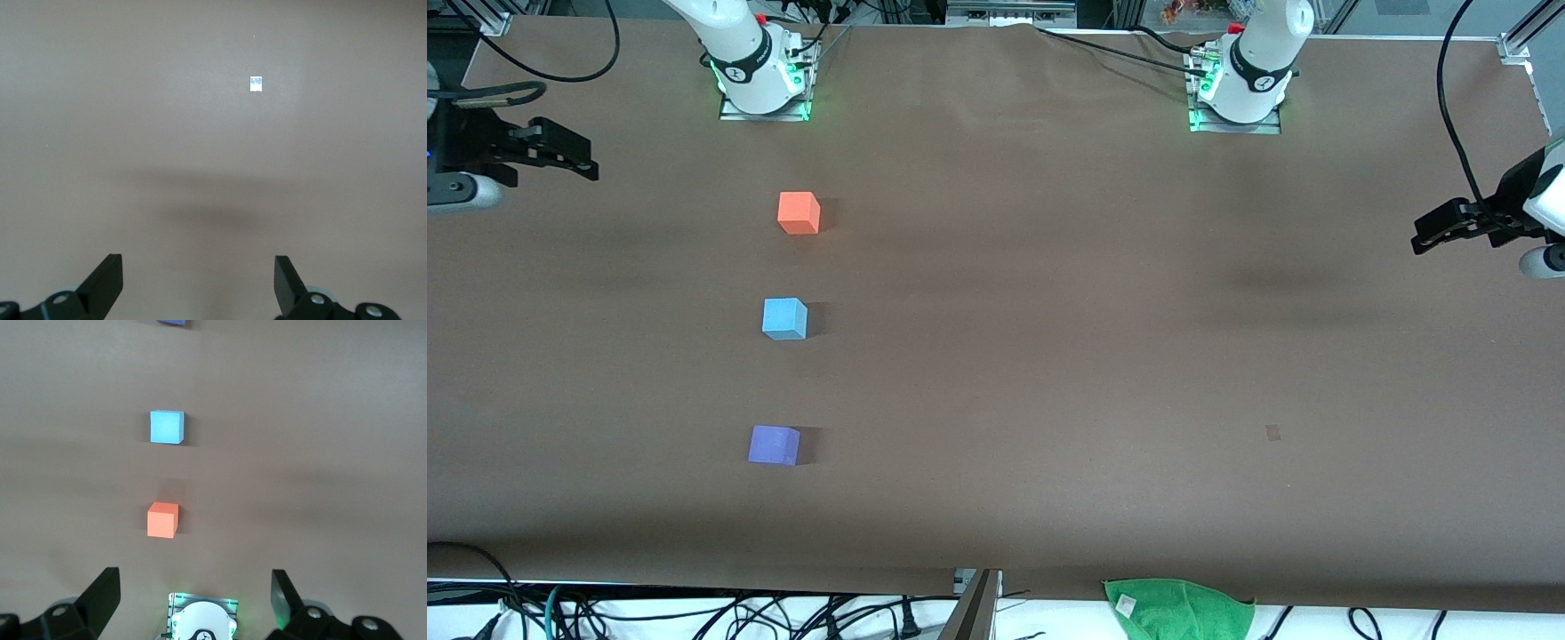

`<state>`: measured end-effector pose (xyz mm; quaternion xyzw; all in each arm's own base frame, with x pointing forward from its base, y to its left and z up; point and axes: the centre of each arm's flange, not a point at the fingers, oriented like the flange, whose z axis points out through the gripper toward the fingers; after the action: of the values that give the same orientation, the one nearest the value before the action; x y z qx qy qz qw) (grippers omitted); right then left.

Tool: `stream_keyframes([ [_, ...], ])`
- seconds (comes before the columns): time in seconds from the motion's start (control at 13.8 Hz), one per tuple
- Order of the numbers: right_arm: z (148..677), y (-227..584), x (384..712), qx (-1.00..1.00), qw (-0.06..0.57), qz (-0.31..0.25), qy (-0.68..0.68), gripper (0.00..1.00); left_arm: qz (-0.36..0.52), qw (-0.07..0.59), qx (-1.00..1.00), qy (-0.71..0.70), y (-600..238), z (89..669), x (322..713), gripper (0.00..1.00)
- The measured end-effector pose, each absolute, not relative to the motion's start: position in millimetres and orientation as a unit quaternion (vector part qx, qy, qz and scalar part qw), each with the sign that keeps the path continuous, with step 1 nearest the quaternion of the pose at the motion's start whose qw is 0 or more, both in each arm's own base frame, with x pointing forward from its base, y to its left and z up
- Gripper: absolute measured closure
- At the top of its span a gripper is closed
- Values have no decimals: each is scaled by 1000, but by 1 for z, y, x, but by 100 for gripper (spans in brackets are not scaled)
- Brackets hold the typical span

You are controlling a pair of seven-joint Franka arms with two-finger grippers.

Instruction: Place blue block between orange and purple blocks

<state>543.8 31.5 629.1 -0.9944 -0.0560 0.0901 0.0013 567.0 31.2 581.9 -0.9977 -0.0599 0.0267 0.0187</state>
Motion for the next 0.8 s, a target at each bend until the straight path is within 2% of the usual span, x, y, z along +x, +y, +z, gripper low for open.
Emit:
stream_keyframes([
  [0.8, 623, 29, 547, -994, -1, 92, -53, 0, 27, 19, -998, -60, 31, 582, 567, 0],
])
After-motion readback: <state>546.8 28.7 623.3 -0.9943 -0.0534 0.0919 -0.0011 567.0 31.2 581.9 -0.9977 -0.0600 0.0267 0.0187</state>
